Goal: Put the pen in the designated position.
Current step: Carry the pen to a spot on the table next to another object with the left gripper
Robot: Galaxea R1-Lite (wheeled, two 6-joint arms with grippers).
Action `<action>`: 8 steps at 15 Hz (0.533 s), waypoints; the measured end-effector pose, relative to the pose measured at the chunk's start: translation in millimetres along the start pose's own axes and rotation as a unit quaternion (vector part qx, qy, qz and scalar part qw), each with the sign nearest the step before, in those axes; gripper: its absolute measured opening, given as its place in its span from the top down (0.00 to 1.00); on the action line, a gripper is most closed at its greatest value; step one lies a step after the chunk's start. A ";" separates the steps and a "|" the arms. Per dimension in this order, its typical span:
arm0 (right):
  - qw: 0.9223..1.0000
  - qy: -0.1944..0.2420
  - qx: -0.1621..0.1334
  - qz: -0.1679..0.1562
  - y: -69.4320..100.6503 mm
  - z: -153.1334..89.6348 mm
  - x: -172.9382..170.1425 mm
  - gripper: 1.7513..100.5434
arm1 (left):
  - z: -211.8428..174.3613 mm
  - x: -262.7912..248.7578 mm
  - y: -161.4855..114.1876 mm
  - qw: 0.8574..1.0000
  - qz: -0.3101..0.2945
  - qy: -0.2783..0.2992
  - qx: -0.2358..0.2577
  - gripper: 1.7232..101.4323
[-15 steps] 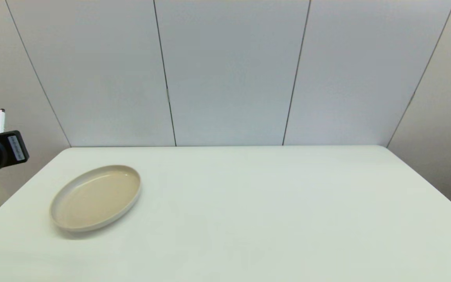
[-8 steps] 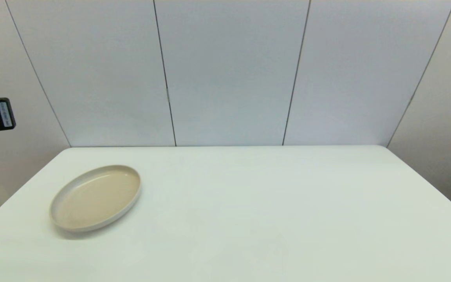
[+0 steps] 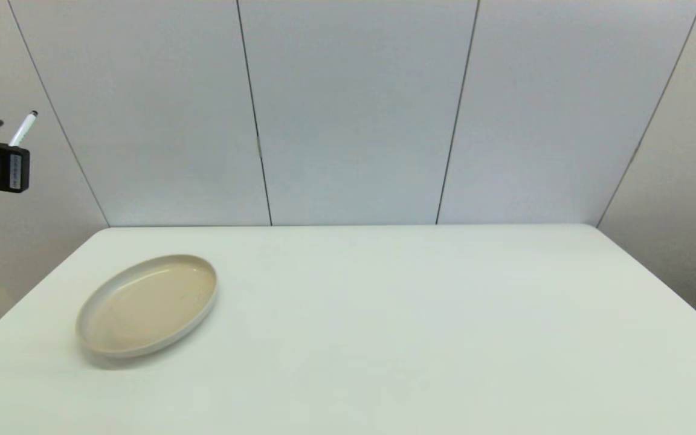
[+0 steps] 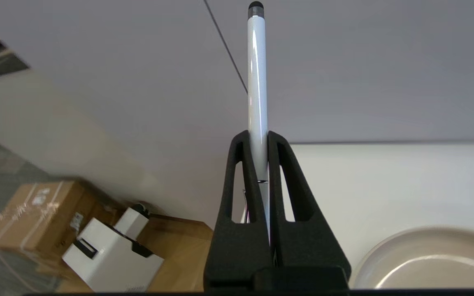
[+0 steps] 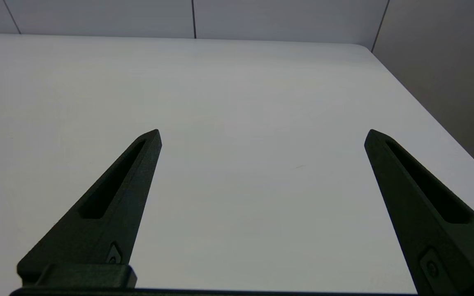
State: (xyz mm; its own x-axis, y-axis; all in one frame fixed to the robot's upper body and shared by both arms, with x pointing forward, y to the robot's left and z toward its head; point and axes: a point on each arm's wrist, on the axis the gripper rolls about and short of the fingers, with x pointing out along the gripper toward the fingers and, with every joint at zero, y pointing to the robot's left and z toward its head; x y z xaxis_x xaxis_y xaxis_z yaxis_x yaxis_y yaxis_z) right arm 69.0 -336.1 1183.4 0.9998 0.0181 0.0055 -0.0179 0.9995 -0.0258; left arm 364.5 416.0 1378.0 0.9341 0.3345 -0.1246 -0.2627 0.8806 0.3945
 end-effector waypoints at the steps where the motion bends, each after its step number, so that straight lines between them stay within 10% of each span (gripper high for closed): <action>1: 1.000 0.000 0.000 0.000 0.0 0.0 0.0 0.03 | -6.9 5.1 2.6 1.000 -0.011 0.012 0.017 0.97; 8: 1.000 0.000 0.000 0.000 0.0 0.0 0.0 0.03 | -47.5 34.9 7.8 0.996 -0.037 0.082 0.020 0.97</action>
State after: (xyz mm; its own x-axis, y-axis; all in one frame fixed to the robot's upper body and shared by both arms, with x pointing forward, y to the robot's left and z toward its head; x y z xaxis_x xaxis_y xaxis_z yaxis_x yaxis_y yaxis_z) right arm 69.0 -336.1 1183.4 0.9998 0.0181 0.0055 -0.0179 0.9995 -0.0254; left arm 383.6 450.4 1333.5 0.8974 0.3232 -0.3002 -0.1828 0.8918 0.4138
